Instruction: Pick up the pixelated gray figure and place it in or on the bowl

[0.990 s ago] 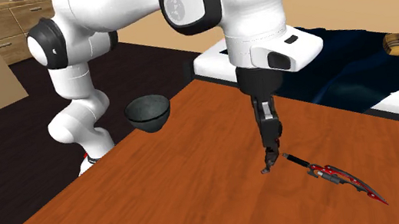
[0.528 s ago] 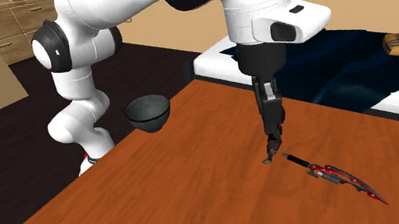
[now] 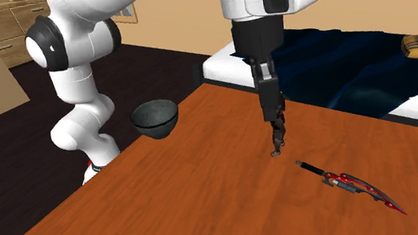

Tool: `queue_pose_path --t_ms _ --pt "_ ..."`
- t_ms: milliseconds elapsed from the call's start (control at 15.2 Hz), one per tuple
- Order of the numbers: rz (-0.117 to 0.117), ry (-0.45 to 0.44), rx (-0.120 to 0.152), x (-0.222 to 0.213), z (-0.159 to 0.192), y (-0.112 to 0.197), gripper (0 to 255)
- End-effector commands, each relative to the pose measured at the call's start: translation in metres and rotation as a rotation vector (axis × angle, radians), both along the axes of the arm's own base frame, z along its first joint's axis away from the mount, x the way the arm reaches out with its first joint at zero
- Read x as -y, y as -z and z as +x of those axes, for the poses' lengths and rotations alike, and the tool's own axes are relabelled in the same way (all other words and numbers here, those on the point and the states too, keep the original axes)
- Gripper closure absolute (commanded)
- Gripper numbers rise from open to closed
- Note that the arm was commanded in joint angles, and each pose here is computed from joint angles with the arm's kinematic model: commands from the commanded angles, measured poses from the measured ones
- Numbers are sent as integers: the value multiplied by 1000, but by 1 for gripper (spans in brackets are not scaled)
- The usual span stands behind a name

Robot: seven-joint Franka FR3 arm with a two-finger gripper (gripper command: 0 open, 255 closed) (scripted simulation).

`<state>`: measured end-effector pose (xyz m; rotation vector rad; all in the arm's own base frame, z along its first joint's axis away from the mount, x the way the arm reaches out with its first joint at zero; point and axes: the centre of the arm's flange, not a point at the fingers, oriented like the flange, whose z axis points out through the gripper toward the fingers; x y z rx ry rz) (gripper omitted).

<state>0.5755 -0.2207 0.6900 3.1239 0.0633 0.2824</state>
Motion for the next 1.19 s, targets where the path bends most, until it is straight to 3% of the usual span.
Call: queue_pose_path --t_ms 0,396,462,528,1122 --pt "0 0 1 -13 -19 -2 255" --pt "0 0 1 -59 -84 -10 255" --pt "1 0 1 -51 -72 -11 255" --pt "1 0 1 -51 -72 -11 0" --pt "24 -219 132 -24 -73 110 0"
